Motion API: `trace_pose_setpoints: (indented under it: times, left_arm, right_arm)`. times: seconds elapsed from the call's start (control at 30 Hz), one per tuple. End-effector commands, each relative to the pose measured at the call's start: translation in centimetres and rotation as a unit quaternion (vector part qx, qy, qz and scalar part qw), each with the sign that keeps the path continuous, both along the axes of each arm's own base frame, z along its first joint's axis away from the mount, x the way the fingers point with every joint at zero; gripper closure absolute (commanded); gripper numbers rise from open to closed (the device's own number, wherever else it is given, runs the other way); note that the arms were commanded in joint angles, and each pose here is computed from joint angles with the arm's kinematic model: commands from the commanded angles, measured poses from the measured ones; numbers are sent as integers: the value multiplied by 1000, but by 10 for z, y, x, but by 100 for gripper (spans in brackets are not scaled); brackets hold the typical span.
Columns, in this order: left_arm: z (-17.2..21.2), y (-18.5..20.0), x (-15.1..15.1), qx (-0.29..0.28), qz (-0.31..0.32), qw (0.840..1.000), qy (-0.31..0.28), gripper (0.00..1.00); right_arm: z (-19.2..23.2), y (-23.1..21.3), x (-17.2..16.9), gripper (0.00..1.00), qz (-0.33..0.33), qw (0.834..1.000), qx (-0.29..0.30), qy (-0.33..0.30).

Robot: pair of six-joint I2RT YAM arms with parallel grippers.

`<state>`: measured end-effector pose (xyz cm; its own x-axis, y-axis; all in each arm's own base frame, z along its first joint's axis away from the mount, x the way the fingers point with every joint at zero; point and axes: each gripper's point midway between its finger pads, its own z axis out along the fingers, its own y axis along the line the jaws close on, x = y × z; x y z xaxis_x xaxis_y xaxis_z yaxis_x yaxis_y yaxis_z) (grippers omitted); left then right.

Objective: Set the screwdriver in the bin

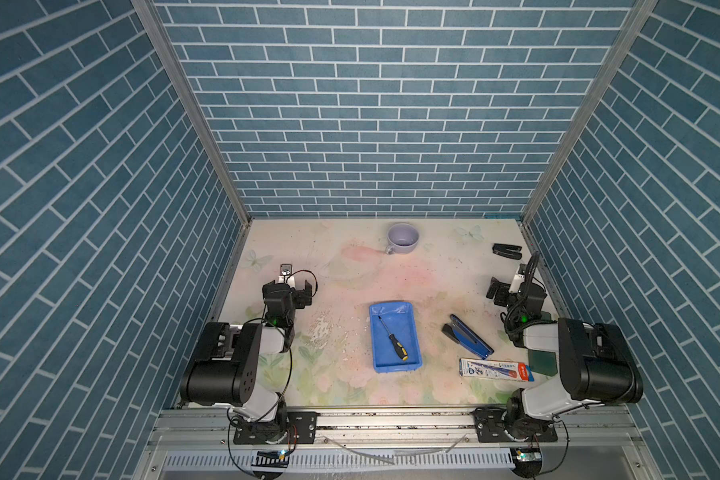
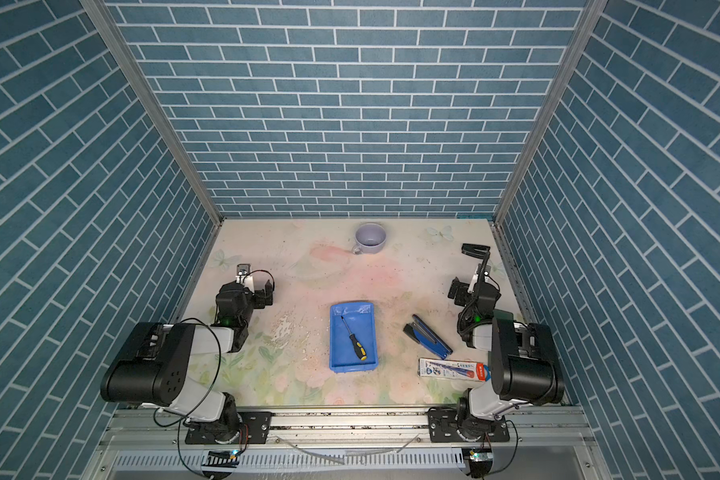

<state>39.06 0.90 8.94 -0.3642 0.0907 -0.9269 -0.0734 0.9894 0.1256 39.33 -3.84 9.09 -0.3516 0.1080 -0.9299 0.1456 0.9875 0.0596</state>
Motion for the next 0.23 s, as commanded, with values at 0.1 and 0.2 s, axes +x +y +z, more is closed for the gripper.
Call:
trace_pose_setpoints:
  times: [0.1,0.2]
  left_arm:
    - [5,-1,5,-5,-5,1000,-7,0]
    - [5,-1,4,-3,-3,1000,-8,0]
  right_arm:
    - [-1,2,-2,1,8,1000,-14,-3]
    - [0,-1,-4,1,0,1000,-14,-8]
